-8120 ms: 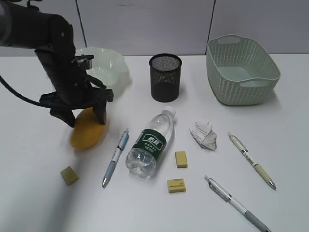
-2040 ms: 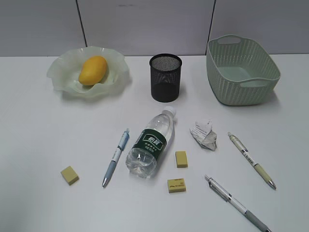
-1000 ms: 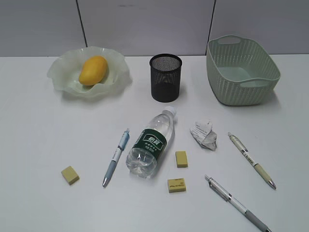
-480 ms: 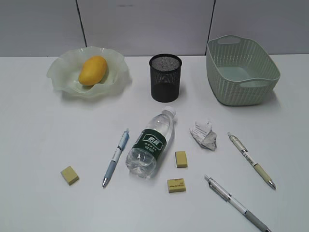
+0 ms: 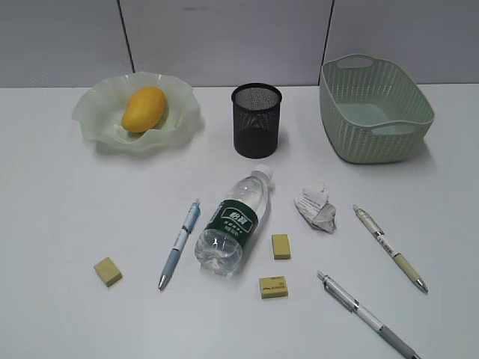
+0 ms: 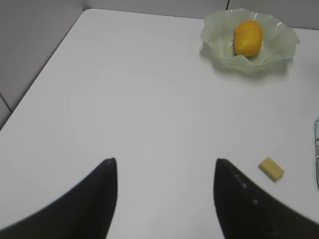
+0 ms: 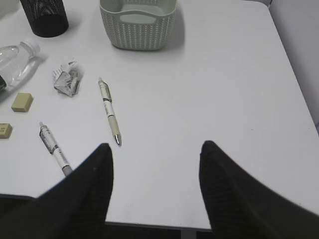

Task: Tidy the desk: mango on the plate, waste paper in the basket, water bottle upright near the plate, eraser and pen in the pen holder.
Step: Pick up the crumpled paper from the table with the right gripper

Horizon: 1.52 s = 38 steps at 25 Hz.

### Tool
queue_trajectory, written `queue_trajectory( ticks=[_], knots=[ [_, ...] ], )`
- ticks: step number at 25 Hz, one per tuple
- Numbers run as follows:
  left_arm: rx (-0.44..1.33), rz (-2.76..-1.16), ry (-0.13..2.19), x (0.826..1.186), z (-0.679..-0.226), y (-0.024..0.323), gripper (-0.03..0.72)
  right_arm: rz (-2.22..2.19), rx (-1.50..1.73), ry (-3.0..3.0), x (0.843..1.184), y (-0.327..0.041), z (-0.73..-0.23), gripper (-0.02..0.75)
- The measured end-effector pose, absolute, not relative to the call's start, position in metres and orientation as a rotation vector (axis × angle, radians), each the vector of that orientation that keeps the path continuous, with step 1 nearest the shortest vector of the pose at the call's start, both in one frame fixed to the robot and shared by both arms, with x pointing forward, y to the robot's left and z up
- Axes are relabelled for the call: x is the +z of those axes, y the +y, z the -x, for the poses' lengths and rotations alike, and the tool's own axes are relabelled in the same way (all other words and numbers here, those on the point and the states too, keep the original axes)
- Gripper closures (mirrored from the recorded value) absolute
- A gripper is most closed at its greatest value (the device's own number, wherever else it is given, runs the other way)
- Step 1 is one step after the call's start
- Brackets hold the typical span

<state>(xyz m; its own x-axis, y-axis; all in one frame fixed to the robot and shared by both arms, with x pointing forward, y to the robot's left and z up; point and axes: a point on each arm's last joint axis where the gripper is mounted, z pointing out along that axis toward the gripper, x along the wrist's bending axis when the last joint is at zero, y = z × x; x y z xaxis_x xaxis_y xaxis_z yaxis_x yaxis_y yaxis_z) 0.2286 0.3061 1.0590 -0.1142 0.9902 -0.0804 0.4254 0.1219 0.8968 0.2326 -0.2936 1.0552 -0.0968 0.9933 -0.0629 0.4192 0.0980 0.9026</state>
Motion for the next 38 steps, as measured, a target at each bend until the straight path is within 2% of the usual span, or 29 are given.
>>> queue_trajectory(
  ticks=[4,6,12,14,38],
  knots=[
    [0.954,-1.399,1.652,1.059,-0.2286,0.3061,0.049,-1.417,0.967,1.626,1.0552,-0.2936,-0.2326,0.293],
    [0.954,-1.399,1.652,1.059,-0.2286,0.3061,0.032,-1.417,0.967,1.626,1.0552,-0.2936,-0.2326,0.293],
    [0.939,-1.42,1.628,1.059,-0.2288,0.3065,0.131,-1.417,0.967,1.626,1.0552,-0.2936,-0.2326,0.293],
    [0.933,-1.428,1.618,1.059,-0.2289,0.3066,0.144,-1.417,0.967,1.626,1.0552,-0.2936,-0.2326,0.293],
    [0.941,-1.468,1.586,1.0589,-0.2289,0.306,0.165,-1.417,0.967,1.626,1.0552,-0.2936,-0.2326,0.293]
  ],
)
